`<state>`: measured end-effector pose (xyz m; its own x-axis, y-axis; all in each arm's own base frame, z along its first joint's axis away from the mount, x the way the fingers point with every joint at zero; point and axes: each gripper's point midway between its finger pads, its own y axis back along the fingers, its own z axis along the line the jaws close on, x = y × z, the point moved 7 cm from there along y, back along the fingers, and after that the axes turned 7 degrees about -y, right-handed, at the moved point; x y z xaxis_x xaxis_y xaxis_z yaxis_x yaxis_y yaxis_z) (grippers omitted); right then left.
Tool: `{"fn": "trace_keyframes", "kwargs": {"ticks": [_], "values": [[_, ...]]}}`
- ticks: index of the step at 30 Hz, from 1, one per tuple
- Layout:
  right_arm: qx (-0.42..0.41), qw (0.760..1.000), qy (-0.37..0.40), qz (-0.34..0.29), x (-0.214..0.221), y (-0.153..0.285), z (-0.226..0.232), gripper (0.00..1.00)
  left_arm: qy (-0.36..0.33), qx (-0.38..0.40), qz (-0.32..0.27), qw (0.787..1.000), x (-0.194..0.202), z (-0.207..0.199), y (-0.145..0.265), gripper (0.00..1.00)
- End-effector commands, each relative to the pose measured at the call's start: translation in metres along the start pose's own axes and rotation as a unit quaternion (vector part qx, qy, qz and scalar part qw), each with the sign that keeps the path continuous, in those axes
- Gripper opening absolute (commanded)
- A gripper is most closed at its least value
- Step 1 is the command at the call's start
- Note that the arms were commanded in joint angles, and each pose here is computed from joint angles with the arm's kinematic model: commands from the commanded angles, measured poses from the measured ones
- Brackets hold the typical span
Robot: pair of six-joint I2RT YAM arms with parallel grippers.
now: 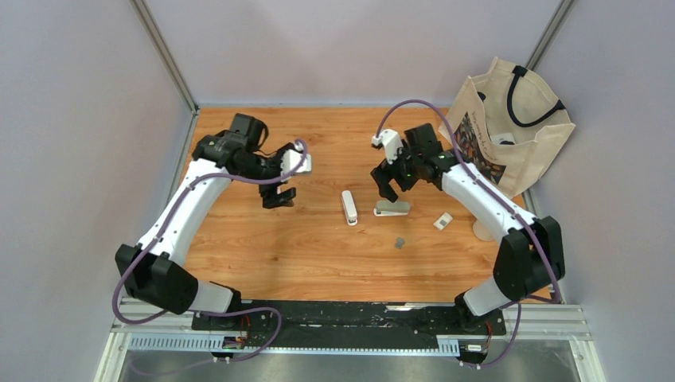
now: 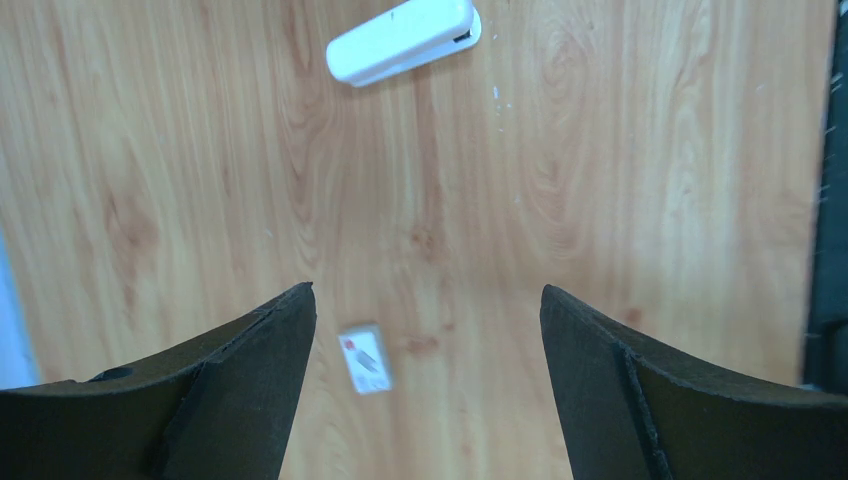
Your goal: Load the staples into the stapler
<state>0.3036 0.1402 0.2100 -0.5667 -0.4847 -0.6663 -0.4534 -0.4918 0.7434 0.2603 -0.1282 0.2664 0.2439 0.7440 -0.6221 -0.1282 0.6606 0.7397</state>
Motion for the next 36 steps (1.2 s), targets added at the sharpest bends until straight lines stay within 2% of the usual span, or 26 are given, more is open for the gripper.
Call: {"fn": "trace_keyframes", "kwargs": {"ticks": [1, 5, 10, 14, 20, 29, 36], "values": [[-0.005, 0.998, -0.056, -0.015, 0.023, 0.048, -0.007, 1.00, -0.213, 0.044, 0.052, 0.975, -0.009, 0.034, -0.039, 0.90], [0.004, 0.997, -0.071, -0.032, 0.045, 0.069, -0.008, 1.00, -0.292, 0.090, 0.091, 0.948, -0.016, 0.055, -0.090, 0.90], [0.032, 0.994, -0.084, -0.058, 0.058, 0.081, -0.015, 1.00, -0.406, 0.124, 0.114, 0.898, -0.025, 0.065, -0.150, 0.91], [0.056, 0.991, -0.101, -0.068, 0.063, 0.090, -0.027, 1.00, -0.447, 0.147, 0.124, 0.874, -0.030, 0.069, -0.181, 0.90], [0.062, 0.990, -0.107, -0.070, 0.067, 0.090, -0.031, 1.00, -0.480, 0.174, 0.130, 0.850, -0.035, 0.074, -0.205, 0.88], [0.062, 0.990, -0.106, -0.068, 0.068, 0.087, -0.032, 1.00, -0.493, 0.241, 0.145, 0.824, -0.035, 0.056, -0.219, 0.85], [0.057, 0.991, -0.105, -0.068, 0.069, 0.086, -0.031, 1.00, -0.487, 0.251, 0.148, 0.823, -0.036, 0.048, -0.234, 0.81]]}}
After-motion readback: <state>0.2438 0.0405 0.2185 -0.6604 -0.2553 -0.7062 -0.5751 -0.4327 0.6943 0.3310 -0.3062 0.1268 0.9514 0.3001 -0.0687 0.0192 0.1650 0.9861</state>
